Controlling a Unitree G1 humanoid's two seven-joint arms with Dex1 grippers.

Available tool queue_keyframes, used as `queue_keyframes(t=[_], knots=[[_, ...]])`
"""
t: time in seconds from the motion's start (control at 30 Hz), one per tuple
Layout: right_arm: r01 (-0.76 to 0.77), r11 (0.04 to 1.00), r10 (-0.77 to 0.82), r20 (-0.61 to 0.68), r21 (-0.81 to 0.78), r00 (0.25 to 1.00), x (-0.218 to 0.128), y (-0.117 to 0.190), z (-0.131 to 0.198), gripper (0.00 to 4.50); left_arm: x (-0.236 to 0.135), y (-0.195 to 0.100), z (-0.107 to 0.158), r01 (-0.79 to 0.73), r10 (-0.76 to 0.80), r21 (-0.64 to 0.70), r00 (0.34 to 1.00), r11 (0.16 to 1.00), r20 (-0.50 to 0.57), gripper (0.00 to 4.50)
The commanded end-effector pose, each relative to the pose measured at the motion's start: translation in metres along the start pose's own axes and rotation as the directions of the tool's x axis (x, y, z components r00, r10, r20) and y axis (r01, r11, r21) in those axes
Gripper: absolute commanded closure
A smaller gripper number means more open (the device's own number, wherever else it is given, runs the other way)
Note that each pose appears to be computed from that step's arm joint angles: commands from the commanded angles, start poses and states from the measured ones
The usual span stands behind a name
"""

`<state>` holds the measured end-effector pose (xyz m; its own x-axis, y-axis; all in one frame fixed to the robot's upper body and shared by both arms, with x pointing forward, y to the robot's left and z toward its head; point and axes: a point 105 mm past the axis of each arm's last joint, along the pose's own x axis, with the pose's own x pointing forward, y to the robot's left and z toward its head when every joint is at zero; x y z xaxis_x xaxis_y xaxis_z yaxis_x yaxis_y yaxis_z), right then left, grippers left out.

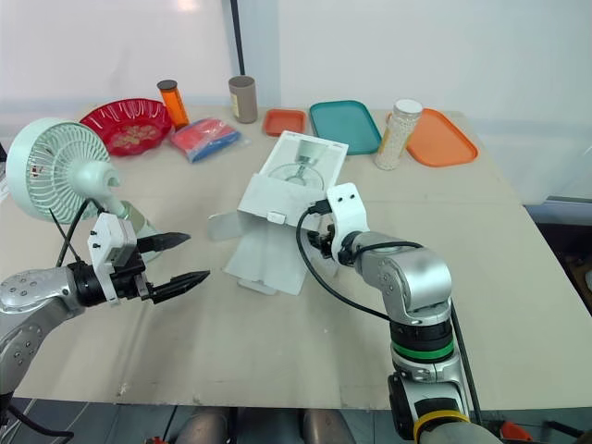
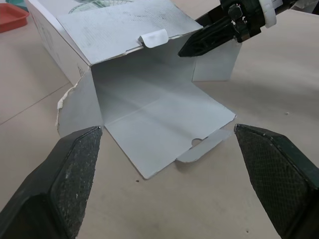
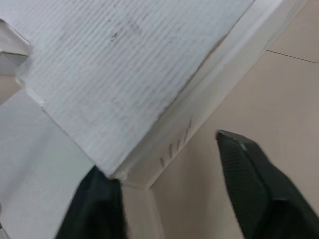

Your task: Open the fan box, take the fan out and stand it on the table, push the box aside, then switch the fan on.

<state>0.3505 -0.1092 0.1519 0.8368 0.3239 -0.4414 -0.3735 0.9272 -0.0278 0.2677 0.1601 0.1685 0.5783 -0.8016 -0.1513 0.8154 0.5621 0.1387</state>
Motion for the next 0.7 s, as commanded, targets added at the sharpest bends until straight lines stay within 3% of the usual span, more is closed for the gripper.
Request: queue_keyframes(t=[0.03,0.1,0.13,0.47,0.7], knots=[[0.034,0.999,-0.034,0.049,0.011,0.998,-0.002,-0.005,0.012,3.39,-0.002,0.0,0.011,-0.019,0.017,0.05,0.999,0.999,0.037,0.0],[0.038,0.999,-0.039,0.047,0.016,0.998,-0.001,-0.005,0.011,4.36,-0.002,-0.001,0.01,-0.019,0.017,0.049,0.999,0.999,0.038,0.0],[0.043,0.999,-0.044,0.043,0.024,0.998,-0.001,-0.006,0.01,4.48,-0.003,-0.001,0.01,-0.02,0.018,0.049,0.999,0.999,0.038,0.0],[0.086,0.994,-0.089,0.037,0.06,0.995,-0.003,-0.014,0.011,4.48,-0.002,-0.002,0.007,-0.014,0.013,0.042,0.999,0.999,0.029,0.0],[0.193,0.978,-0.196,0.039,0.073,0.98,-0.032,-0.036,0.011,4.48,-0.001,-0.005,0.002,0.02,-0.02,0.023,1.0,1.0,0.012,0.0]])
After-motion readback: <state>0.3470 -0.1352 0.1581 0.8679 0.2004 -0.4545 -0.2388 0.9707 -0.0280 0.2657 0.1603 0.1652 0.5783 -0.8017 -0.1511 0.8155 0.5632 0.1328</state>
